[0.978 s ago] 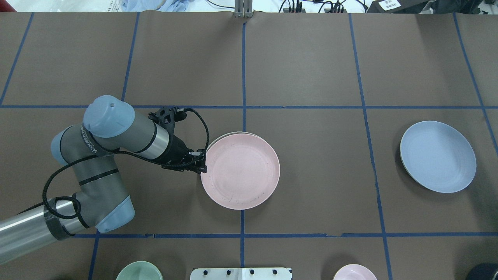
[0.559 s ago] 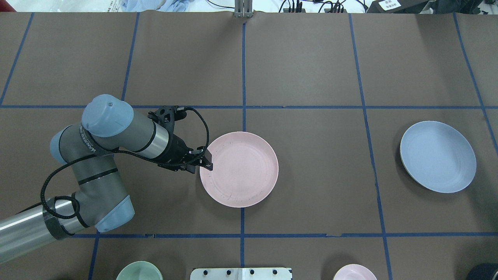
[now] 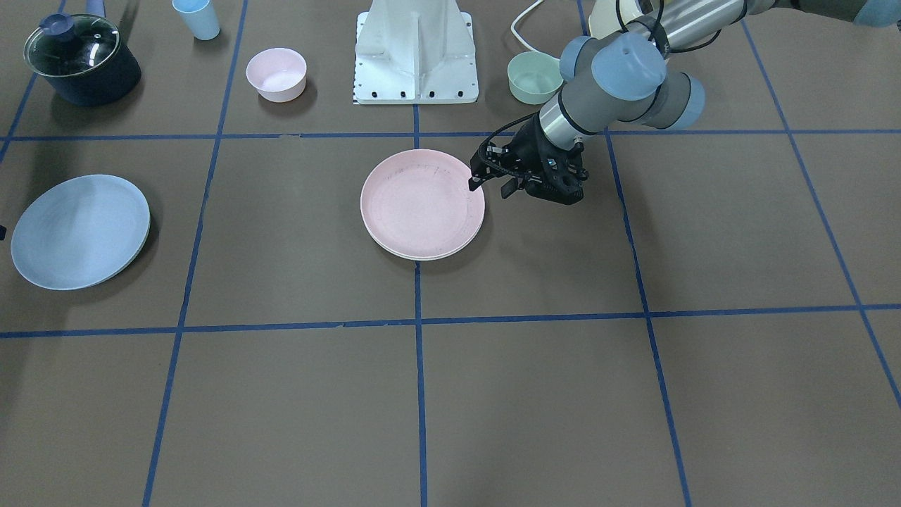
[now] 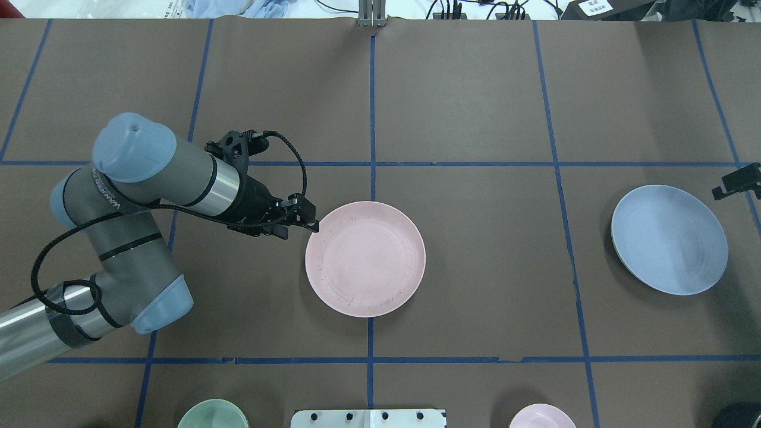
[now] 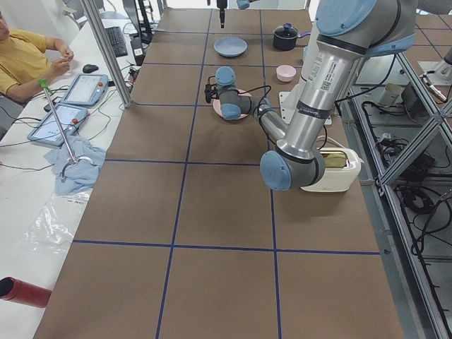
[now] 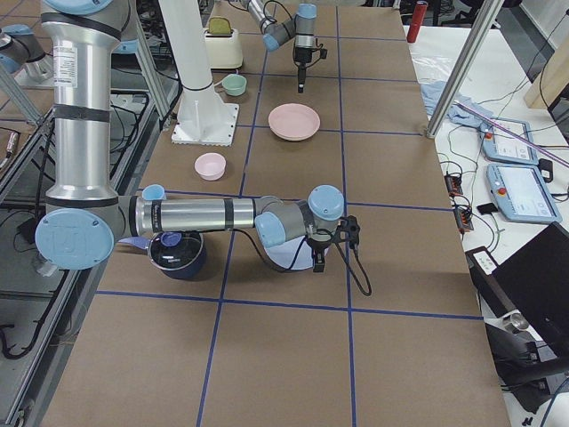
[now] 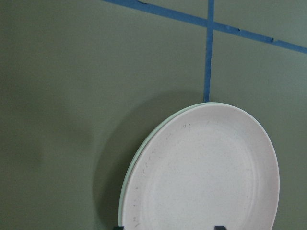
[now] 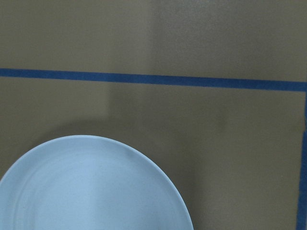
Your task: Stack three plates with pink and blue
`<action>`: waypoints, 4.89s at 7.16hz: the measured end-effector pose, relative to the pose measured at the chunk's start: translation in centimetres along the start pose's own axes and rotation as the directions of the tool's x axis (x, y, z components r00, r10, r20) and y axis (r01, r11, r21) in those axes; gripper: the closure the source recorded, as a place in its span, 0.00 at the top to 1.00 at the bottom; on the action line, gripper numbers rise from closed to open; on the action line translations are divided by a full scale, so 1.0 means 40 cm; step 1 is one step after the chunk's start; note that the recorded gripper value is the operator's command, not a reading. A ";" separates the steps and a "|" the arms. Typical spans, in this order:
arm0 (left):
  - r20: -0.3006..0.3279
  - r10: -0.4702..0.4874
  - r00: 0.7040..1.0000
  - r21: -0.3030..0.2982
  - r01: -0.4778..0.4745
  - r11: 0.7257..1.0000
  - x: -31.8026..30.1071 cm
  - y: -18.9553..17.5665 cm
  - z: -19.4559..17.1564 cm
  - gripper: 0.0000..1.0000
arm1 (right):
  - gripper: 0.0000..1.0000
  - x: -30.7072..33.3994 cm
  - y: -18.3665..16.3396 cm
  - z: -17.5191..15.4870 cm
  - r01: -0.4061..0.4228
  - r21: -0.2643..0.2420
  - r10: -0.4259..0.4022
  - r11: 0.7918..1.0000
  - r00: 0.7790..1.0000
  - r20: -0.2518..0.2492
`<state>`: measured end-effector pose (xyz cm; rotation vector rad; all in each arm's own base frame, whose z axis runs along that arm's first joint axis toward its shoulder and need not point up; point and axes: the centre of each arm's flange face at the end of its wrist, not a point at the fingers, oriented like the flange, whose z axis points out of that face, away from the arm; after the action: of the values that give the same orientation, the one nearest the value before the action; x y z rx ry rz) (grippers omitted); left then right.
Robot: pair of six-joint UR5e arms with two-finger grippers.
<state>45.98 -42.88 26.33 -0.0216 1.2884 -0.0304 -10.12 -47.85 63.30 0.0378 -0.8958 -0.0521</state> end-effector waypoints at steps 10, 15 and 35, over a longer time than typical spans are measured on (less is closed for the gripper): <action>-0.009 0.000 1.000 0.010 0.000 1.000 0.003 -0.007 -0.015 0.70 | 0.00 -0.022 0.070 0.123 0.051 0.008 -0.051 0.999 0.996 0.075; 0.018 0.032 0.999 0.042 -0.032 0.999 -0.149 -0.059 -0.177 0.69 | 0.00 -0.612 -0.116 0.026 -0.188 -0.004 0.179 0.982 0.929 0.324; 0.327 0.365 0.872 0.095 -0.415 0.905 -0.849 -0.200 -0.627 0.70 | 1.00 -0.294 -0.063 0.009 -0.048 0.128 0.038 0.991 0.996 0.079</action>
<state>12.37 -49.69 52.20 0.3655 0.9587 0.2110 -17.82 -49.64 54.24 0.1387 -0.9754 0.0458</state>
